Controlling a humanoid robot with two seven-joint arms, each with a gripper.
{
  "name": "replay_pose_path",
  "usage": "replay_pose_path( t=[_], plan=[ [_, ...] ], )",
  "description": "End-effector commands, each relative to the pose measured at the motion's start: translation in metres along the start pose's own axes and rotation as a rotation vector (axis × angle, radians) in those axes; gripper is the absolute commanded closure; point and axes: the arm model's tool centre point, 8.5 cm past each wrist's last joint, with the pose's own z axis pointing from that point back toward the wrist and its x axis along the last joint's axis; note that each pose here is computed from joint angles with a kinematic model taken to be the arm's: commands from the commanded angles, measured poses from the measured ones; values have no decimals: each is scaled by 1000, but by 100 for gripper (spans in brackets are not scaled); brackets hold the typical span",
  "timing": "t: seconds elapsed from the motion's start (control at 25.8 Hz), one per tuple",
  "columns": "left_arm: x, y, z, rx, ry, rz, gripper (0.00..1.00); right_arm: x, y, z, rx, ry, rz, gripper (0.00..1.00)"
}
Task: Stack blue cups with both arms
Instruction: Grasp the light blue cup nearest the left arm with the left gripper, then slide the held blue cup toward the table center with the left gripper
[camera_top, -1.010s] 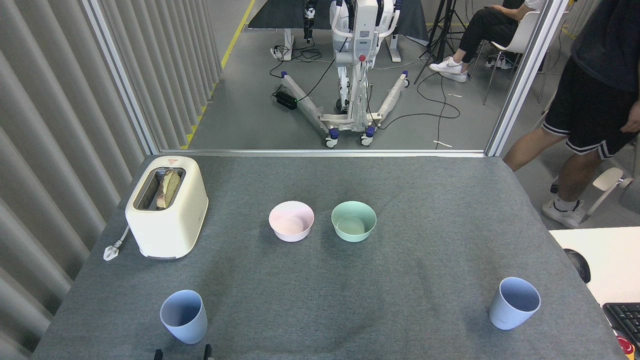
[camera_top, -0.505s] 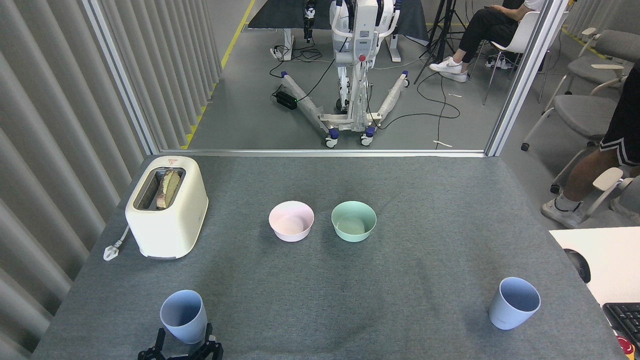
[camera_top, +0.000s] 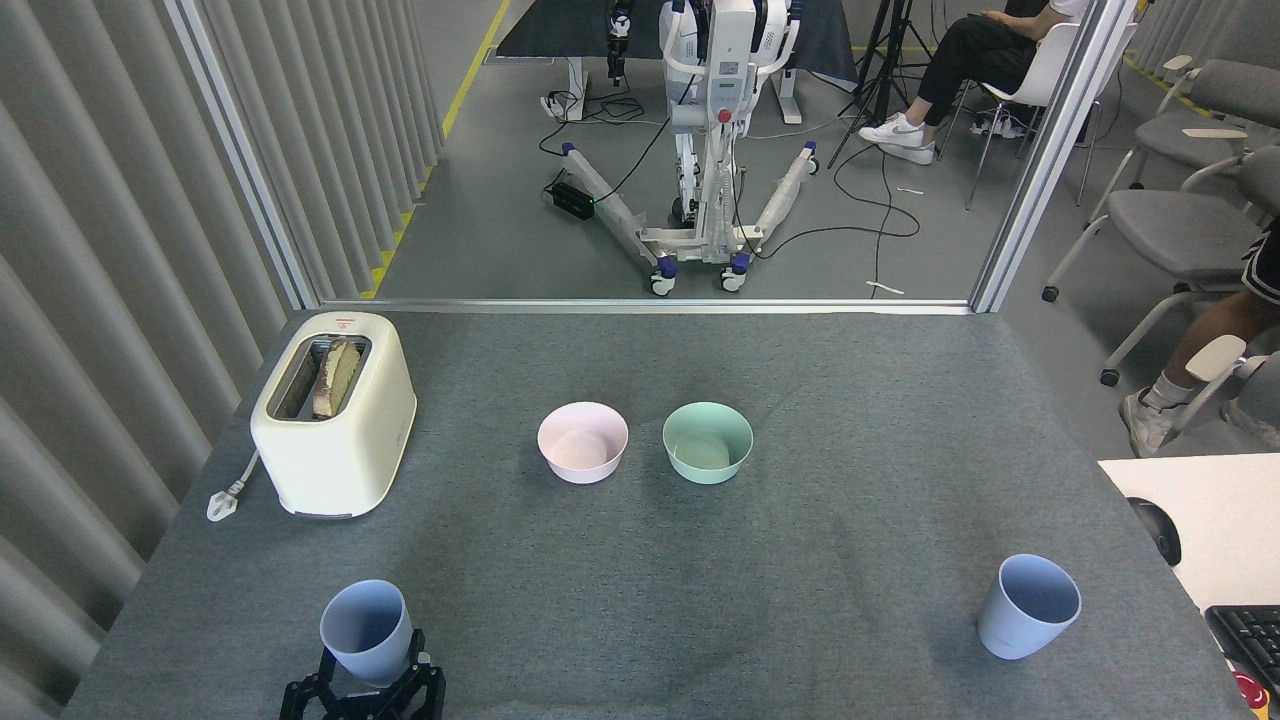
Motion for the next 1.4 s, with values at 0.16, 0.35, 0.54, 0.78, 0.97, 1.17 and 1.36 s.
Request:
replay_pose_path(
  t=[0.16,0.35,0.54,0.78,0.97,1.17,1.36],
  plan=[
    [1,1,3,2,-2,5,48,1,0,1,2,-2,-1,0],
    [12,34,0,102,-55,37,48,1,0,0,-1,-3,0,0],
    [79,44,8,127,-325,76,47,3,0,0,0,-5,-1,0],
    [154,26,35,107,-581,-73,47,2,0,1,0,-2,-1,0],
    [180,16,56,79,-660,-73,46,3,0,0,-1,-3,-1,0],
    [188,16,49,79,-671,-75,46,3,0,0,-1,-3,-3,0],
    [192,11,42,65,-673,-83,42,3,0,1,-9,-2,-4,0]
  ],
)
